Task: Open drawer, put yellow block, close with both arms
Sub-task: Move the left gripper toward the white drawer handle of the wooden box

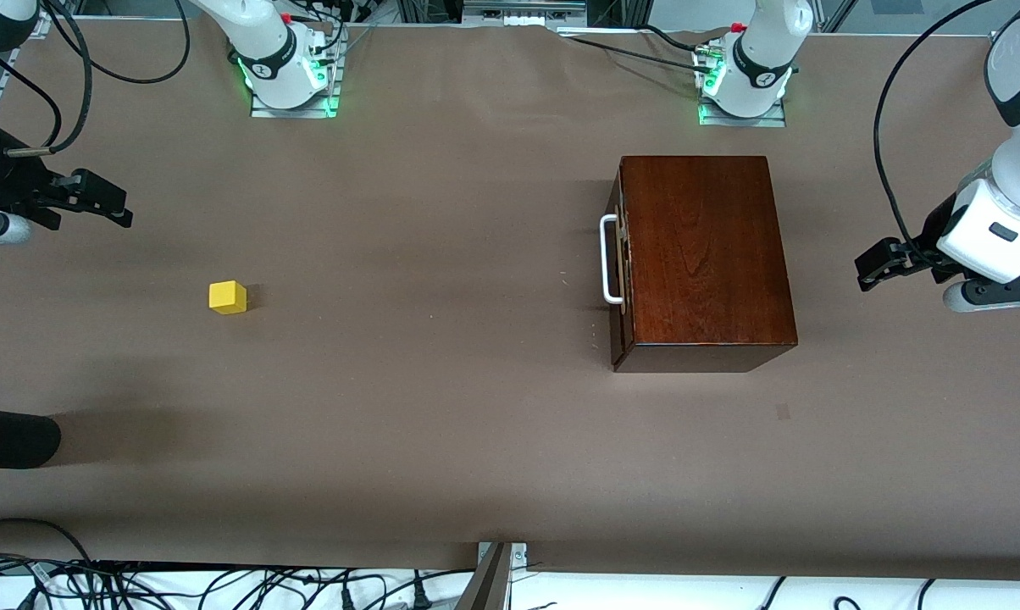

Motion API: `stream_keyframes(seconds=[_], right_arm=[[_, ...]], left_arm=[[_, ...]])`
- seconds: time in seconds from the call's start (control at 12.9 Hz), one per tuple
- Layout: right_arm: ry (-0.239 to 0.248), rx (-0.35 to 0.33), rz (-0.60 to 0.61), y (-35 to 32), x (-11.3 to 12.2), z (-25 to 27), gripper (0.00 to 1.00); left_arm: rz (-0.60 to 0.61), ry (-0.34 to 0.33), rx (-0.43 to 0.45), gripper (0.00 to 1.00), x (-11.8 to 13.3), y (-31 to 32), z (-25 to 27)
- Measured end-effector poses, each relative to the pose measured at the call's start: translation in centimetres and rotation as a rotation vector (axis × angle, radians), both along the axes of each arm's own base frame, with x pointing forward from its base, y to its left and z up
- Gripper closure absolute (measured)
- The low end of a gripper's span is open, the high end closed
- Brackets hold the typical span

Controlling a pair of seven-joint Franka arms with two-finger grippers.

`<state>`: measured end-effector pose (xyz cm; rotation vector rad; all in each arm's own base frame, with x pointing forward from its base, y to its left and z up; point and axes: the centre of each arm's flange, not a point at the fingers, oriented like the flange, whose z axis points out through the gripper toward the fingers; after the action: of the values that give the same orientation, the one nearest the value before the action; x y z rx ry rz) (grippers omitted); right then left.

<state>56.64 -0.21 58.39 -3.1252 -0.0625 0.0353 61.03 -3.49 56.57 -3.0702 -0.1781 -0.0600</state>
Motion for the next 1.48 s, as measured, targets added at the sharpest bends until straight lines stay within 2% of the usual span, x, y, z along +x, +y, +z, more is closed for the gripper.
stream_keyframes(seconds=[0.93, 1.48], right_arm=[[0.007, -0.001, -0.014, -0.7, 0.1, -0.3, 0.0], [0.026, -0.031, -0.088, -1.9, 0.0, -0.9, 0.0]], left_arm=[[-0.006, -0.002, -0.001, 0.0, 0.1, -0.3, 0.0], [-0.004, -0.013, -0.002, 0.0, 0.3, -0.2, 0.5]])
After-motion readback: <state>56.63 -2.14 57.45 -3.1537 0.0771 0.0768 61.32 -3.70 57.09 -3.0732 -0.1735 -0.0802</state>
